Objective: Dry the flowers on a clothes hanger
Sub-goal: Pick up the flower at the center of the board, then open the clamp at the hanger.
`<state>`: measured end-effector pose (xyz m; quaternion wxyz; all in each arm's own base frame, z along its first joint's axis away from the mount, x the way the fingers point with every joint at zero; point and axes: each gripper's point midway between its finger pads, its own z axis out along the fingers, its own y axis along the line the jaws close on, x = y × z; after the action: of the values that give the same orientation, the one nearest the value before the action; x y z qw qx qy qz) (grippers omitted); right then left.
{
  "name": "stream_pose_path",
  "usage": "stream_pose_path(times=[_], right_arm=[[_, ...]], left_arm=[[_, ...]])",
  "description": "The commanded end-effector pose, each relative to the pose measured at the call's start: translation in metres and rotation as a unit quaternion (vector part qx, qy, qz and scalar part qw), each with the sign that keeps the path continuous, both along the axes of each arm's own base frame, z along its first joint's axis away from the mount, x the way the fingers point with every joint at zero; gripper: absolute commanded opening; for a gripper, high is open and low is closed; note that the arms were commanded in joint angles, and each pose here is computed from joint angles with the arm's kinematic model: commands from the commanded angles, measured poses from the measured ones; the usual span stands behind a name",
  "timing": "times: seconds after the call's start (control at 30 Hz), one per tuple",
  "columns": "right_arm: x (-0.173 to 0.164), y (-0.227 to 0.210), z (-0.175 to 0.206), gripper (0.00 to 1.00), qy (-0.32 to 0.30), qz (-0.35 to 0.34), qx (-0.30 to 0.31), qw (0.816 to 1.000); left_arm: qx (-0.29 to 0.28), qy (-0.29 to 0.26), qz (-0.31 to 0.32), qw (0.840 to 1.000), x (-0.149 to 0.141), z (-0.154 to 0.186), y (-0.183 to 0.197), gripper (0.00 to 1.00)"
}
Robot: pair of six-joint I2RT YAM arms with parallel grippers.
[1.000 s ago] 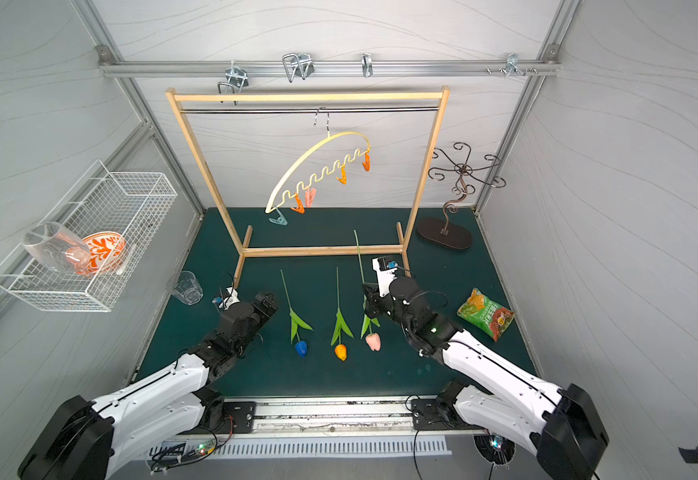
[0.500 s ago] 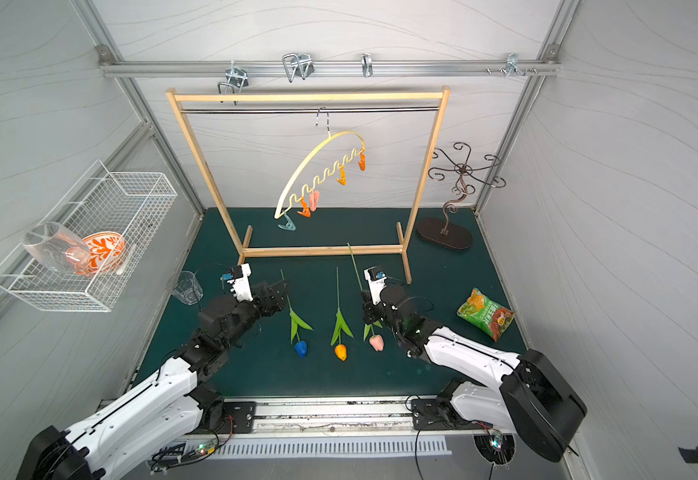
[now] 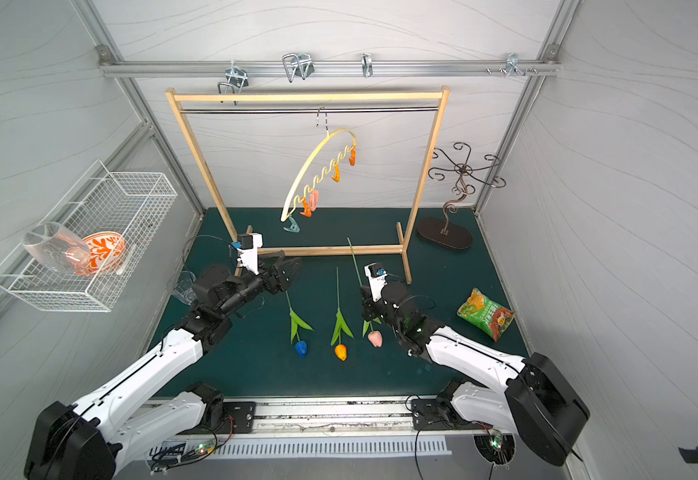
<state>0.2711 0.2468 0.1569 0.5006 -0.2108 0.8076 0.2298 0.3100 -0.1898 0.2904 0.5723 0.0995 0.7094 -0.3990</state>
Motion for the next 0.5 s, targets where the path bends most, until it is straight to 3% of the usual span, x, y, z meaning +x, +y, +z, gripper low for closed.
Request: stream_pose_path(times=[0.0,0.33,0.47], right_arm=[[0.001,0.003,0.014,0.0,-0.011,0.005,0.01,1.0],[0.002,0.007,0.01,0.0,0.001,0.012,0.006,1.0],[0.002,0.009,0.008,0.0,0.006,0.014,0.003,1.0]], left_arm=[[-0.044,-0.079,-0.03,0.995,-0.007,0.046,0.002,0.88],[-0.15,-0.069,-0.114,0.98,0.021,0.093,0.016,0.88],[-0.138,-0.07,-0.158,0.975,0.024,0.105,-0.011,0.86]])
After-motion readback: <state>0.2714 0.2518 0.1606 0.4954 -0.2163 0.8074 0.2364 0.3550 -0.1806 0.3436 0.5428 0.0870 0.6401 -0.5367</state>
